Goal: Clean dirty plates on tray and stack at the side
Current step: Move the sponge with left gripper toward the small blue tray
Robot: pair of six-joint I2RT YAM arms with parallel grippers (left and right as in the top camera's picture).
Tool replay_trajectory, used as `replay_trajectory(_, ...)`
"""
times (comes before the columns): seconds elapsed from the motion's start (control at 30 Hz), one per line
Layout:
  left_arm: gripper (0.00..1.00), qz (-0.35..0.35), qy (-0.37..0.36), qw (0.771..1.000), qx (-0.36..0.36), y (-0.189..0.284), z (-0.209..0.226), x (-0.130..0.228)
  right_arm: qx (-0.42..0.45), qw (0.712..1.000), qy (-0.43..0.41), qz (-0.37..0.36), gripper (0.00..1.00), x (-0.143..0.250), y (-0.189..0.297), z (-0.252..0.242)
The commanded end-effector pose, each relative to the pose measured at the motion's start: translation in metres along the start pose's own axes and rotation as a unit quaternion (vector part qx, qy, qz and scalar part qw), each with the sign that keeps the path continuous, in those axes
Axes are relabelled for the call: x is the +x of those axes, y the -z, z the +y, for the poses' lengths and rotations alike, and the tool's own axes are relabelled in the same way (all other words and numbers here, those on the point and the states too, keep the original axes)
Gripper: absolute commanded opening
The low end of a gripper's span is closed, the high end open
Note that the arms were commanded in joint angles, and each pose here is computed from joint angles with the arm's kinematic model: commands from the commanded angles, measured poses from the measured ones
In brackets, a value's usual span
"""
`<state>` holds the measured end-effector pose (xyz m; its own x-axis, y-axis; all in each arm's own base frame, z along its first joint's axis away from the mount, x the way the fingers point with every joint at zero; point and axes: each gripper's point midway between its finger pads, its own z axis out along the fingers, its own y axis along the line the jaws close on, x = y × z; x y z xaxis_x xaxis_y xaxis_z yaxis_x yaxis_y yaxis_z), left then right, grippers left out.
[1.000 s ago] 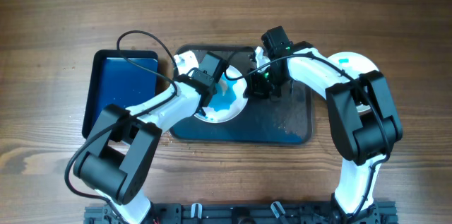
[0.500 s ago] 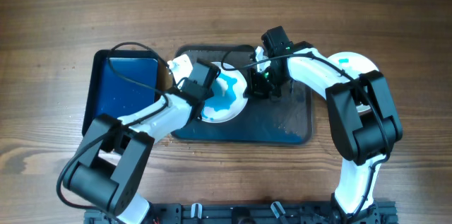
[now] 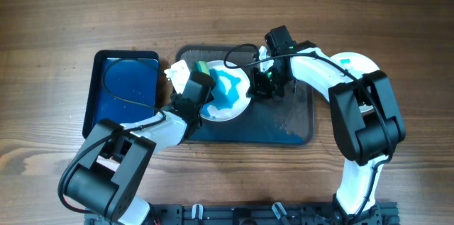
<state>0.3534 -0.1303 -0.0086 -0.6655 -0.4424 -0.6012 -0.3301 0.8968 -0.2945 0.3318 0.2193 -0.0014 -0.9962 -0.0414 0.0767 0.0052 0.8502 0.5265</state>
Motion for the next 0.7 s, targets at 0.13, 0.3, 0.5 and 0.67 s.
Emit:
replay_trajectory(0.13,0.04,0.302,-0.038,0.949,-0.082,0.022,0.106,0.172,0.045,0.999,-0.014,0.008,0.04,0.004,-0.012,-0.028)
replay_trajectory(0.3,0.04,0.253,-0.074,0.965,-0.017,0.032,0.062,0.121,0.045,0.999,-0.013,0.008,0.04,0.004,-0.012,-0.028)
replay_trajectory(0.5,0.04,0.123,-0.045,0.990,0.059,0.068,0.016,0.017,0.047,0.999,-0.004,0.009,0.04,0.005,-0.012,-0.029)
replay_trajectory(0.67,0.04,0.012,-0.002,0.992,0.127,0.111,-0.007,-0.059,0.044,0.999,-0.002,0.006,0.05,0.003,-0.012,-0.027)
